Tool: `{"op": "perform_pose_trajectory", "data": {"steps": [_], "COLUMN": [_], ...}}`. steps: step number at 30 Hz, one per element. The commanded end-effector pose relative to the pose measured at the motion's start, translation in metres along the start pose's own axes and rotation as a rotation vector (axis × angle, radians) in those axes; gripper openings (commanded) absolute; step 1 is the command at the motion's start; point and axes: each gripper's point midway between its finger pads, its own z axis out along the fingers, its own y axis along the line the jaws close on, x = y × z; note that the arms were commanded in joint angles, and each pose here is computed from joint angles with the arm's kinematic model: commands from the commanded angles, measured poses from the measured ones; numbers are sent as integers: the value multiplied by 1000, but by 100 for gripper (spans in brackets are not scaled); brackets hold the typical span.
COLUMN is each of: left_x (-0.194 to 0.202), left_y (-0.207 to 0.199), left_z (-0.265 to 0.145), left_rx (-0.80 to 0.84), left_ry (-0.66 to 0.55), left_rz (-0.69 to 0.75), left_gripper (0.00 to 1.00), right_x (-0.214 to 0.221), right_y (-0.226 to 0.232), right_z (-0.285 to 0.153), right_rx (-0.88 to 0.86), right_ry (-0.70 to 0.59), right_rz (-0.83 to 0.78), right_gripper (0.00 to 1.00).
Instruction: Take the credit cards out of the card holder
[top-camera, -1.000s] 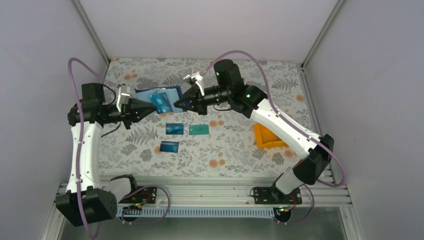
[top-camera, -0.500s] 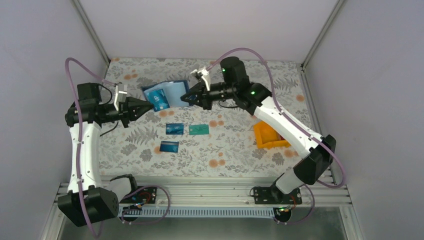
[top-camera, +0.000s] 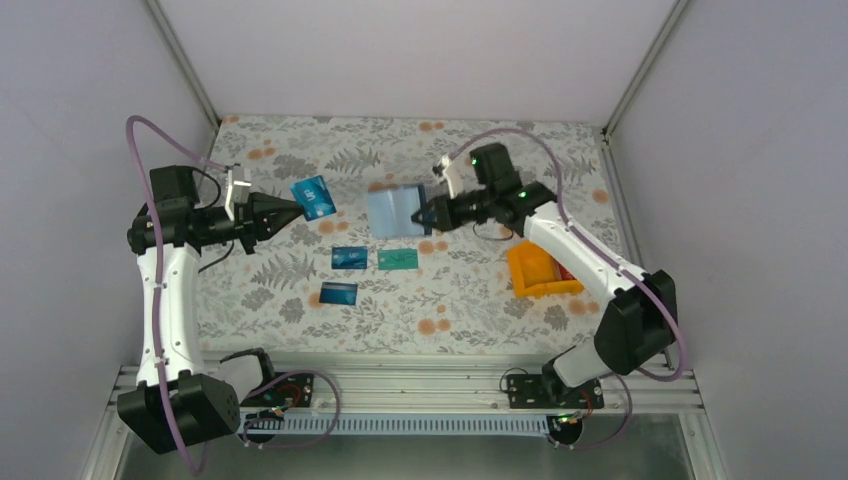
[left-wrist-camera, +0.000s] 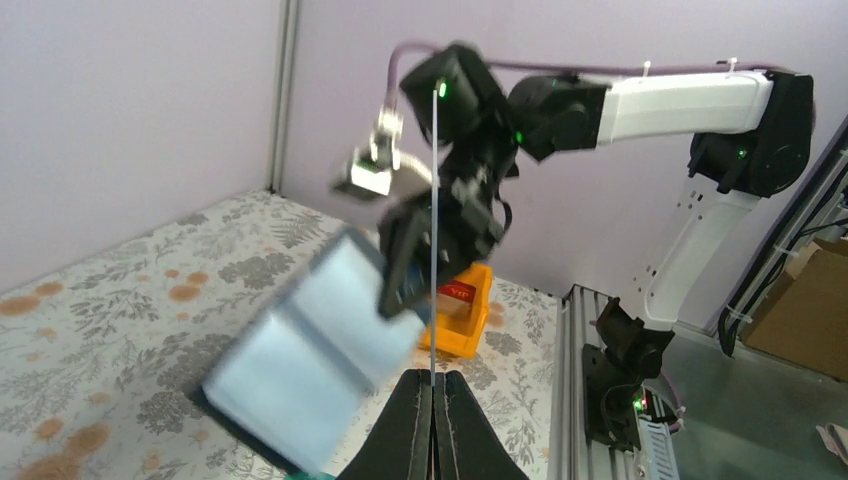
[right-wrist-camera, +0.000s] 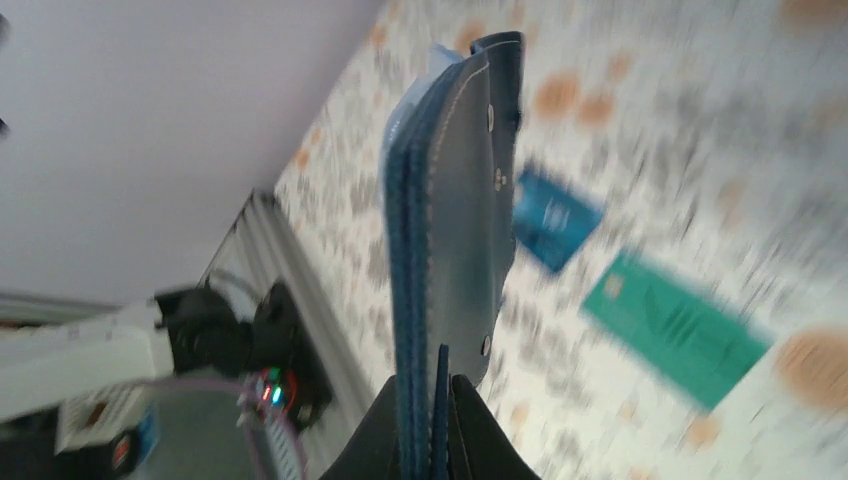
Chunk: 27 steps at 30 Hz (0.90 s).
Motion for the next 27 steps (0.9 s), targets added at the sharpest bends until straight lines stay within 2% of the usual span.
{"op": "perform_pose_trajectory", "data": {"steps": [1, 6, 11, 13, 15, 17, 19, 22, 27], "left_x": [-16, -14, -9, -5, -3, -1, 1, 4, 15], "left_y": [-11, 18, 45, 50, 55, 58, 59, 51, 25], "left_z": [-2, -1, -4, -5, -6, -7, -7, -3, 11], "left_rx": [65, -35, -117, -144, -174, -206, -234, -230, -166], "left_ry": [-70, 25, 122, 139, 155, 175, 201, 232, 308], "left_rz": [37, -8, -54, -71, -72, -51, -24, 24, 146], "left_gripper": [2, 2, 2, 2, 2, 2, 2, 2, 2], "right_x": [85, 176, 215, 222, 226, 215, 187, 125, 34], "right_y": [11, 10, -15, -32, -49, -58, -60, -49, 47], "right_z": [26, 49, 53, 50, 43, 35, 23, 2, -10], "right_rx": [-130, -149, -56, 48, 162, 242, 320, 407, 205], "right_ry": [239, 481, 557, 572, 578, 541, 461, 313, 145], "right_rz": [211, 316, 363, 369, 367, 352, 304, 183, -202], "right_gripper": [4, 4, 4, 16, 39, 54, 66, 69, 68]}}
